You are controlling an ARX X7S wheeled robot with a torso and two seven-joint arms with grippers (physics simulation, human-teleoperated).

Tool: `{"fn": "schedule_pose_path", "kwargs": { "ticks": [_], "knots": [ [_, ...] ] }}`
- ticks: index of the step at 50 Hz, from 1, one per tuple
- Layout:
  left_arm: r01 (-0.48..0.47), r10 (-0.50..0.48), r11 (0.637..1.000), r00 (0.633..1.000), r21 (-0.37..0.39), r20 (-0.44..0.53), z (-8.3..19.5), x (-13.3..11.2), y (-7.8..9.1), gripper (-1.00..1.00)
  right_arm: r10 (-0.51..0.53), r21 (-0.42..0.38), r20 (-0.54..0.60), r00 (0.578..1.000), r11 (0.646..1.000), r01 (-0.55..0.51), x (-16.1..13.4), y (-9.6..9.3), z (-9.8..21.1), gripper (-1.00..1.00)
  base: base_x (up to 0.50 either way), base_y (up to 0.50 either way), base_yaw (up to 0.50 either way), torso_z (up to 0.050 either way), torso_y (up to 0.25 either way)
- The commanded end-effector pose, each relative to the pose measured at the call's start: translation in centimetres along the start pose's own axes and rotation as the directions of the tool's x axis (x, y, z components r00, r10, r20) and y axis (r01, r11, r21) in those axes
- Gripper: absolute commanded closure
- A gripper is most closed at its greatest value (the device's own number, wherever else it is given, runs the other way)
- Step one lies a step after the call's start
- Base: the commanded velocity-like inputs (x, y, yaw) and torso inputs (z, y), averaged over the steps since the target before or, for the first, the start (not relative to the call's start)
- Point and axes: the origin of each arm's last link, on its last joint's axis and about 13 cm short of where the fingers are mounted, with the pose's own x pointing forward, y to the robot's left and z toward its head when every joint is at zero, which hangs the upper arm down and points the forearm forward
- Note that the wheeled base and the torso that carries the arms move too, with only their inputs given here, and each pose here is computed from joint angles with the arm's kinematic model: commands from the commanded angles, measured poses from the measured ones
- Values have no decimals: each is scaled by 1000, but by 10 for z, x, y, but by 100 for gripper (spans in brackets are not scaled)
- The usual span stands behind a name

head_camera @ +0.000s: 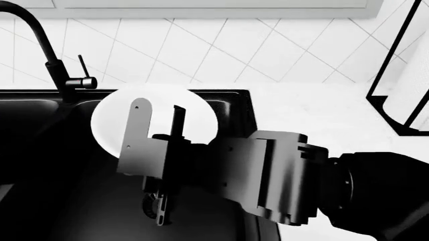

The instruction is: Stack the bowls in the sink.

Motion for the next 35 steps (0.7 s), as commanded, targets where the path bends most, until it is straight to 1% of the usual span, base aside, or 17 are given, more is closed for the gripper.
{"fn": "schedule_pose_path", "kwargs": {
  "ticks": [1, 9, 14, 20, 27, 35],
  "knots": [
    [3, -3, 1000, 1000, -4, -1, -2, -1, 1, -100, 8, -7, 17, 1000, 1000, -8, 14, -2, 3, 100, 0, 0, 0, 0, 0],
    [-5, 5, 1000, 1000, -9, -4, -3, 0, 3, -100, 49, 7, 13, 999, 999, -49, 30, 3, -1, 100, 0, 0, 0, 0, 0],
    [-4, 4, 1000, 1000, -12, -6, -3, 0, 4, -100, 62, 25, 4, 998, 998, -62, 43, 5, -9, 100, 0, 0, 0, 0, 0],
    [-1, 1, 1000, 1000, -13, -7, -4, 0, 3, -100, 77, 52, -3, 997, 996, -76, 62, 13, -22, 100, 0, 0, 0, 0, 2],
    [-2, 1, 1000, 1000, -16, -10, -5, 1, 4, -100, 80, 76, 19, 997, 994, -81, 72, 16, -24, 100, 0, 0, 0, 0, 0],
    [-1, 0, 1000, 1000, -21, -16, -6, 1, 4, -100, 79, 69, 42, 996, 994, -81, 82, 23, -23, 100, 0, 0, 0, 0, 0]
  ]
}}
